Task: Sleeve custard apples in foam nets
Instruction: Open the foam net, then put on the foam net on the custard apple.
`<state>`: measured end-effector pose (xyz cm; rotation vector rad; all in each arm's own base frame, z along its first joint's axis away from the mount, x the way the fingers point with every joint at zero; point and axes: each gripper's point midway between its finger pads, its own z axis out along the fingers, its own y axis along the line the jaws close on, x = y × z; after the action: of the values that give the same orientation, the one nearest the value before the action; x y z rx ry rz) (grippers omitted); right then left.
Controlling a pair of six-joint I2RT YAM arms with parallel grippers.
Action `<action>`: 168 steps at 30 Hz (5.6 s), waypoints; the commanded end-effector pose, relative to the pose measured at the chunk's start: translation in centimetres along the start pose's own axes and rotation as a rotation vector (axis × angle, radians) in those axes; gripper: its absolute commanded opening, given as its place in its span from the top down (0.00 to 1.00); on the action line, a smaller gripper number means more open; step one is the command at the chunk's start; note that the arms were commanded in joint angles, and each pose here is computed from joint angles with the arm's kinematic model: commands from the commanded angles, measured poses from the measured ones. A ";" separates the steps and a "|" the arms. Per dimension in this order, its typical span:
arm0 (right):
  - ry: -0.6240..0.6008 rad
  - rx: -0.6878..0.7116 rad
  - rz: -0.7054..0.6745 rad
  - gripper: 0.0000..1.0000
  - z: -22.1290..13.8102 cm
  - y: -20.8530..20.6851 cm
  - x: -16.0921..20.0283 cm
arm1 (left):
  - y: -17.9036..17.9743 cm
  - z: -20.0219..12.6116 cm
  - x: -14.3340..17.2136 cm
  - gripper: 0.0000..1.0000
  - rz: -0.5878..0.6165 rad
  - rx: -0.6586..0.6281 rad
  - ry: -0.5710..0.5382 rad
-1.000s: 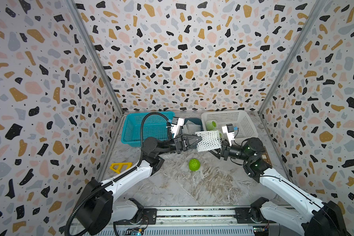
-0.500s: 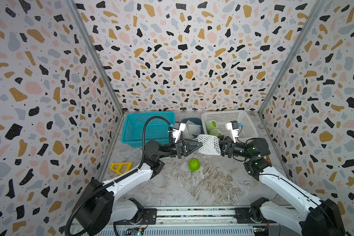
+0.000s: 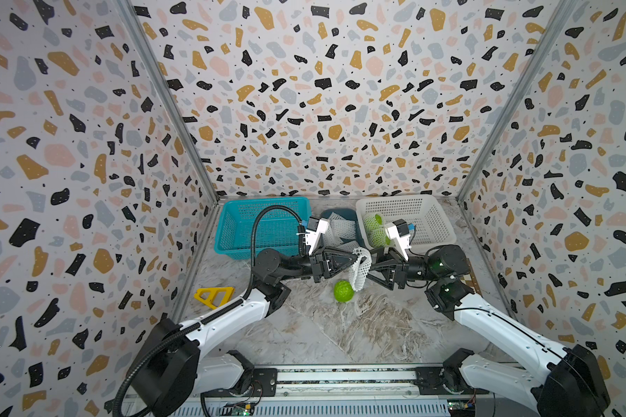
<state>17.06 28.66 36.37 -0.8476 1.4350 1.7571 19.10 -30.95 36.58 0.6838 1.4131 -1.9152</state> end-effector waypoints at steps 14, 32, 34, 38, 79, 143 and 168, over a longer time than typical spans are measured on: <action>-0.025 -0.073 -0.124 0.45 -0.5 3.6 -1.4 | -1.7 -1.1 -0.3 0.87 0.124 -0.020 -0.040; -0.085 -0.074 -0.147 0.58 -2.2 4.0 -1.4 | -1.0 -1.5 0.0 0.90 0.080 -0.047 -0.058; -0.092 -0.086 -0.143 0.59 -2.3 4.1 -1.4 | -1.0 -1.5 0.0 0.89 0.079 -0.050 -0.059; -0.101 -0.099 -0.143 0.60 -2.4 4.5 -1.4 | -0.8 -1.7 -0.1 0.89 0.075 -0.059 -0.064; -0.175 0.251 0.274 1.00 -5.7 -9.6 2.3 | 12.2 -7.8 2.6 0.87 -0.311 -0.574 -0.167; 0.011 0.459 0.607 1.00 -6.3 -19.7 14.9 | 21.9 -12.3 11.1 1.00 -0.585 -0.833 -0.120; 0.050 0.457 0.666 1.00 -6.6 -19.3 17.7 | 22.3 -13.2 13.6 1.00 -0.667 -0.850 -0.085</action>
<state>24.43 26.61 9.89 -0.1301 2.2376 1.7174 27.73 -25.74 8.76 -0.3242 2.3540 -1.4705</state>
